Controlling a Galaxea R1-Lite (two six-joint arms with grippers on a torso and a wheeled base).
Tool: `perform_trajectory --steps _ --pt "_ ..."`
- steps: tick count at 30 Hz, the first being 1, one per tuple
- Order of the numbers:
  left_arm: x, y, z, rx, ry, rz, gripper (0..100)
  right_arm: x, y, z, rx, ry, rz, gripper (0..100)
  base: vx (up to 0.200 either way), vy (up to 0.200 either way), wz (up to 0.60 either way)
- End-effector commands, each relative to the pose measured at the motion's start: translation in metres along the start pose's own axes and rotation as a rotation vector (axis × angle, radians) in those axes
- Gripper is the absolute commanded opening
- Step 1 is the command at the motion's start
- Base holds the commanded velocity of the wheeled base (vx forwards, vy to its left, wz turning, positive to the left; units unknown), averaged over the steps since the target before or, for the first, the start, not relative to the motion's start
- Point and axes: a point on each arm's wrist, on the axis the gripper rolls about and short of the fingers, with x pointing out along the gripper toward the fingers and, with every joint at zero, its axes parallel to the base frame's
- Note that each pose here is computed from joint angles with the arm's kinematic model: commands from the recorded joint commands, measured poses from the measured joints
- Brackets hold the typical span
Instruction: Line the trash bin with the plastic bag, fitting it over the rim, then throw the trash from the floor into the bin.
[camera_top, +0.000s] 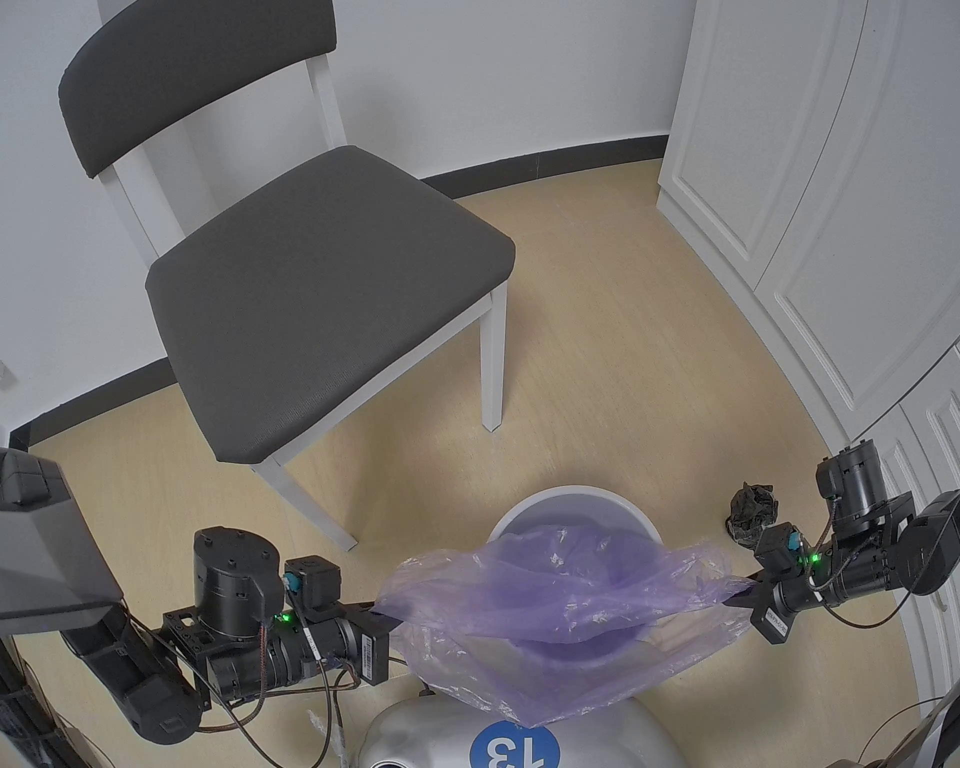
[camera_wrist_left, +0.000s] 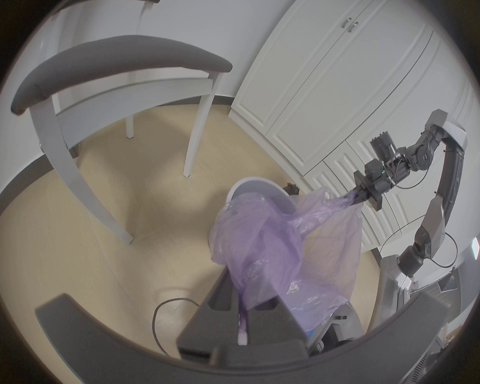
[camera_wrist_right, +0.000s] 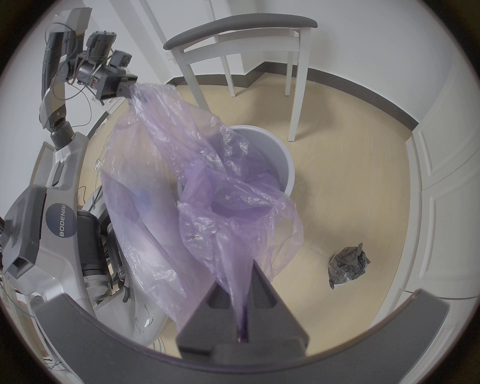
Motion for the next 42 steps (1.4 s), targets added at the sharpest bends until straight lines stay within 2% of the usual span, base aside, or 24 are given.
perform_trajectory --steps 1,8,17,22,23,25,30,32,36,40,42 --pt "0.011 0.004 -0.002 -0.005 0.009 0.004 0 0.006 -0.001 -0.001 0.003 0.016 0.009 0 0.000 0.000 0.00" --pt "0.028 0.009 -0.015 -0.009 0.031 0.011 0 0.023 -0.005 -0.004 0.019 0.060 0.031 0 0.000 0.000 0.00" --pt "0.045 0.018 -0.024 -0.014 0.008 0.035 0 0.053 -0.015 -0.004 0.094 0.107 0.047 0 0.000 0.000 0.00" --pt "0.055 0.023 -0.015 -0.004 -0.125 0.068 0 0.056 -0.022 0.009 0.210 0.026 0.005 0 0.000 0.000 0.00" --pt "0.056 0.024 -0.014 -0.003 -0.134 0.068 0 0.056 -0.023 0.010 0.216 0.021 0.002 0 0.000 0.000 0.00" --pt "0.059 0.023 -0.011 0.003 -0.174 0.067 0 0.057 -0.025 0.014 0.230 -0.051 -0.034 0 0.000 0.000 0.00" --pt "0.058 0.020 -0.006 -0.003 -0.196 0.068 0 0.055 -0.018 0.006 0.194 -0.145 -0.065 0 0.000 0.000 0.00" --pt "0.057 0.020 -0.009 -0.002 -0.183 0.067 0 0.056 -0.016 0.002 0.175 -0.141 -0.064 0 0.000 0.000 0.00" --pt "0.048 0.019 -0.026 0.004 -0.098 0.057 0 0.059 -0.013 -0.016 0.053 -0.078 -0.056 0 0.000 0.000 0.00" --pt "0.037 0.018 -0.036 0.072 -0.034 -0.025 0 0.055 -0.018 -0.030 -0.044 -0.040 -0.071 0 0.000 0.000 0.00" --pt "0.037 0.019 -0.037 0.088 -0.030 -0.034 0 0.057 -0.020 -0.032 -0.058 -0.033 -0.072 0 0.000 0.000 0.00"
